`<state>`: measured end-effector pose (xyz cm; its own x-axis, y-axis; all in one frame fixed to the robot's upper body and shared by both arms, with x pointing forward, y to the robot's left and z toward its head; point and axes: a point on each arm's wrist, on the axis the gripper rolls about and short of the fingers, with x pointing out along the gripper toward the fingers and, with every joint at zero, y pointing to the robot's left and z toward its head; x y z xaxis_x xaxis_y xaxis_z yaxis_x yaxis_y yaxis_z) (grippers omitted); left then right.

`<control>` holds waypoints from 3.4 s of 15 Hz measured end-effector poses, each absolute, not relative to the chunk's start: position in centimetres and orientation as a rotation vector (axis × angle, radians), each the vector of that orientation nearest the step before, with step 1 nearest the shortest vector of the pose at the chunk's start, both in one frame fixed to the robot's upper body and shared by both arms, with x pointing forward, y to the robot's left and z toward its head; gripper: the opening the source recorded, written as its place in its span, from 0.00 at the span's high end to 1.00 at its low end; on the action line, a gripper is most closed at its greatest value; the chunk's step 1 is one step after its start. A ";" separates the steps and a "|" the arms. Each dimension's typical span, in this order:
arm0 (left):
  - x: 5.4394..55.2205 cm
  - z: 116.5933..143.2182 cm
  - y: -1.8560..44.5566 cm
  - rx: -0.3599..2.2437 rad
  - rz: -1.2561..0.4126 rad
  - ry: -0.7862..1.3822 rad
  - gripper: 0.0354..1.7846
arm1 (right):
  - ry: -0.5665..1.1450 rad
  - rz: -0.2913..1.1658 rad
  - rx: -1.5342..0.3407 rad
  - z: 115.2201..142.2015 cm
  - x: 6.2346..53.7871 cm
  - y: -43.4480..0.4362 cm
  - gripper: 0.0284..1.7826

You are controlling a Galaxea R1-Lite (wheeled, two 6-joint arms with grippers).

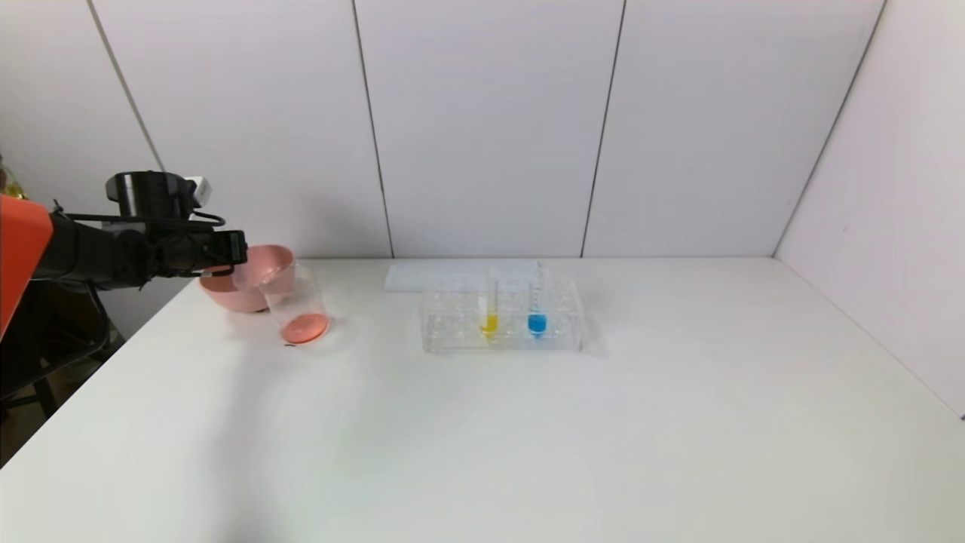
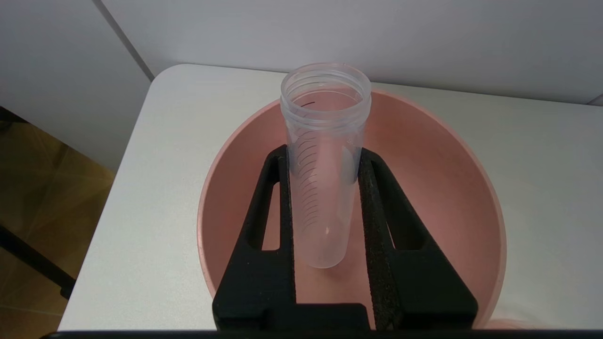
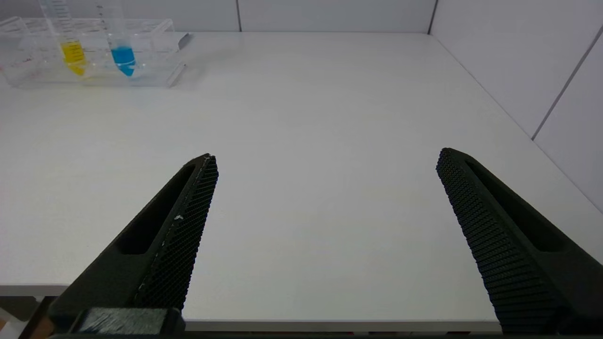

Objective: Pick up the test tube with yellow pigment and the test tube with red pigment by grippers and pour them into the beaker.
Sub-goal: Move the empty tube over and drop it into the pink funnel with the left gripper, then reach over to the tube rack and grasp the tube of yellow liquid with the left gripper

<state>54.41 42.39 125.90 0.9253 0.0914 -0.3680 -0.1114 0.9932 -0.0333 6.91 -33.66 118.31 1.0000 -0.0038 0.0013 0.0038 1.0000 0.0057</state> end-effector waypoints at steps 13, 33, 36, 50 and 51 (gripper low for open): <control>54.4 125.9 43.1 -0.058 0.117 0.377 0.76 | -0.001 -0.004 0.006 118.3 6.9 -33.7 0.05; 51.3 130.9 41.8 -0.001 0.100 0.288 0.01 | -0.001 -0.005 0.006 118.3 6.9 -33.7 0.05; 48.9 132.5 40.2 0.004 0.077 0.276 0.01 | -0.001 -0.004 0.006 118.3 6.9 -33.7 0.05; 32.9 137.2 32.1 0.039 -0.142 0.176 0.01 | -0.001 -0.005 0.006 118.3 6.9 -33.7 0.05; 31.9 137.1 31.9 0.039 -0.156 0.173 0.01 | -0.001 -0.005 0.006 118.3 6.9 -33.7 0.05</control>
<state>31.86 31.87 137.14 0.9730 -0.1513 -0.1742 0.1580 0.9871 0.0252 6.91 -33.66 118.31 1.0000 -0.0047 0.0013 0.0047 1.0000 0.0058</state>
